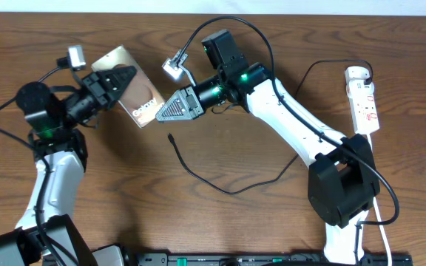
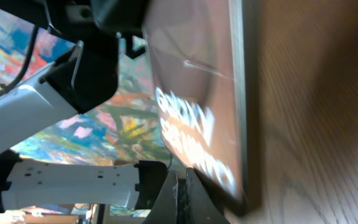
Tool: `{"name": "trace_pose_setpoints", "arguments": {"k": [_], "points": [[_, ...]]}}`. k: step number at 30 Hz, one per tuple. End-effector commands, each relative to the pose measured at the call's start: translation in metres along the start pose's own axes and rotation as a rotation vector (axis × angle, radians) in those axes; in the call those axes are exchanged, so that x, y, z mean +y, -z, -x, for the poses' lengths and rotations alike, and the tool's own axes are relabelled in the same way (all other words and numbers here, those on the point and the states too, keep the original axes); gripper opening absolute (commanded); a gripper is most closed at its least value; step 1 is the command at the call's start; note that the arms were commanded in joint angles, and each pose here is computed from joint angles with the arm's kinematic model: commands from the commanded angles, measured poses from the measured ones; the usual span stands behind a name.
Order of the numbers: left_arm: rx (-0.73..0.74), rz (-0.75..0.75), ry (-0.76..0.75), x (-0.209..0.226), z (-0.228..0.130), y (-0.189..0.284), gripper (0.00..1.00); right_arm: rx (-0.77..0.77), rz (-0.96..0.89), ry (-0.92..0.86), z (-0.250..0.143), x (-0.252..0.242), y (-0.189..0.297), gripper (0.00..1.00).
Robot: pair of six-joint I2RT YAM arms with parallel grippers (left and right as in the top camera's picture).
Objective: Plug charger to phone and switch on socket
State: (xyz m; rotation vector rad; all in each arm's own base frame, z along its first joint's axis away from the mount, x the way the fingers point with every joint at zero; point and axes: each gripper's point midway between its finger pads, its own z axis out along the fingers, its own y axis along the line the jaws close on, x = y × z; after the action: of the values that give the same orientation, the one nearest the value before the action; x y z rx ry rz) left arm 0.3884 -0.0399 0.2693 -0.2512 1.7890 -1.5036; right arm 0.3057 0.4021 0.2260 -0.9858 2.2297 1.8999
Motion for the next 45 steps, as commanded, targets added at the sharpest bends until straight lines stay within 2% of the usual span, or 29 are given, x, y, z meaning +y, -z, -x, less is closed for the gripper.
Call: {"name": "trace_pose_setpoints", "arguments": {"k": [1,7,14,15,16,18,20,23,28,37,45], "points": [[0.002,-0.016,0.011,-0.007,0.008,0.016,0.07,-0.033,-0.095,0.001,0.007,-0.017,0.008,0.01],[-0.05,0.008,0.02,0.002,0.026,0.05,0.07,-0.034,-0.2,-0.047,0.002,-0.036,0.01,0.01],[-0.07,0.019,0.036,0.006,0.034,0.081,0.07,0.02,-0.503,-0.175,-0.029,-0.082,0.017,0.01],[-0.067,0.017,0.036,0.006,0.033,0.083,0.07,0.029,-0.55,-0.194,-0.033,-0.088,0.019,0.04],[-0.064,0.016,0.037,0.005,0.033,0.085,0.08,0.038,-0.588,-0.21,-0.038,-0.092,0.021,0.1],[-0.054,0.013,0.037,0.005,0.032,0.087,0.07,0.063,-0.685,-0.241,-0.049,-0.103,0.027,0.33],[-0.047,0.01,0.036,0.004,0.03,0.087,0.08,0.079,-0.738,-0.258,-0.056,-0.108,0.029,0.46],[-0.042,0.008,0.037,0.004,0.03,0.087,0.07,0.103,-0.799,-0.266,-0.064,-0.112,0.029,0.73],[-0.047,0.01,0.042,0.004,0.031,0.089,0.08,0.109,-0.885,-0.293,-0.072,-0.116,0.029,0.79],[-0.085,0.021,0.06,0.004,0.039,0.107,0.08,0.12,-0.938,-0.318,-0.08,-0.119,0.02,0.79],[-0.104,0.028,0.056,0.004,0.043,0.117,0.08,0.166,-0.961,-0.381,-0.097,-0.145,0.011,0.77]]}}
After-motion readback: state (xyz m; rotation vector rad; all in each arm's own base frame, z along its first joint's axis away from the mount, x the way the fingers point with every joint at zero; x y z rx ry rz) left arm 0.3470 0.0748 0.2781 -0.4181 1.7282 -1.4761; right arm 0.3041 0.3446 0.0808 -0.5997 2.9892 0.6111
